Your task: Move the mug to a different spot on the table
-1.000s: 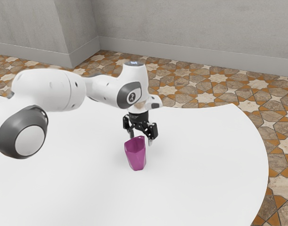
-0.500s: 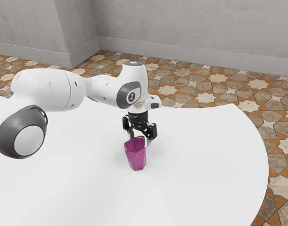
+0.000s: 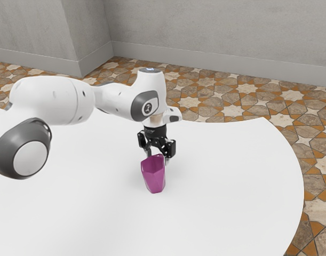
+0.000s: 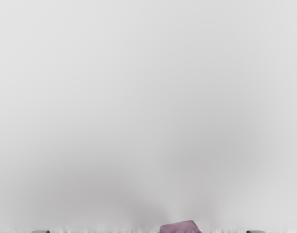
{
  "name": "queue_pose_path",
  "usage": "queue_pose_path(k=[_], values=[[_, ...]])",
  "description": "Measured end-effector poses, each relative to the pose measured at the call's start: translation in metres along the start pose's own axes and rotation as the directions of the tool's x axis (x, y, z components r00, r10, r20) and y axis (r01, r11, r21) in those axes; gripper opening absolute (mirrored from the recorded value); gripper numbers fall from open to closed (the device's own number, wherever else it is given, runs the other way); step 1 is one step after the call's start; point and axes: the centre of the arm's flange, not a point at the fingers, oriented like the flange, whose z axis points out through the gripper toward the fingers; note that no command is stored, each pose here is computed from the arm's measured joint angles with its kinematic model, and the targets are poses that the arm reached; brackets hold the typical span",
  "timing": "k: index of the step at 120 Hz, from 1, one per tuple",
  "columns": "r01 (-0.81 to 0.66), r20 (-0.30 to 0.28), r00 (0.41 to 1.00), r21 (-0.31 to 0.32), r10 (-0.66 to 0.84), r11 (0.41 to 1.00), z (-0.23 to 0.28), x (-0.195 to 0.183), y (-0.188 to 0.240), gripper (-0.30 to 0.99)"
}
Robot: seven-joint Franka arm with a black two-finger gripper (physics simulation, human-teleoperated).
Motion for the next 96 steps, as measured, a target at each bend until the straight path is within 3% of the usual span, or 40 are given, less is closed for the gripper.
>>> queue_pose_path(k=[38,71,96], values=[[0.0,0.014,1.0,-0.005,0.0,1.0,-0.001,-0.005,0.001,0.44],[0.003,0.019,1.0,-0.004,-0.003,1.0,-0.003,-0.005,-0.001,0.1],[0.053,0.068,0.996,-0.047,-0.049,0.998,-0.016,-0.003,-0.017,0.04]])
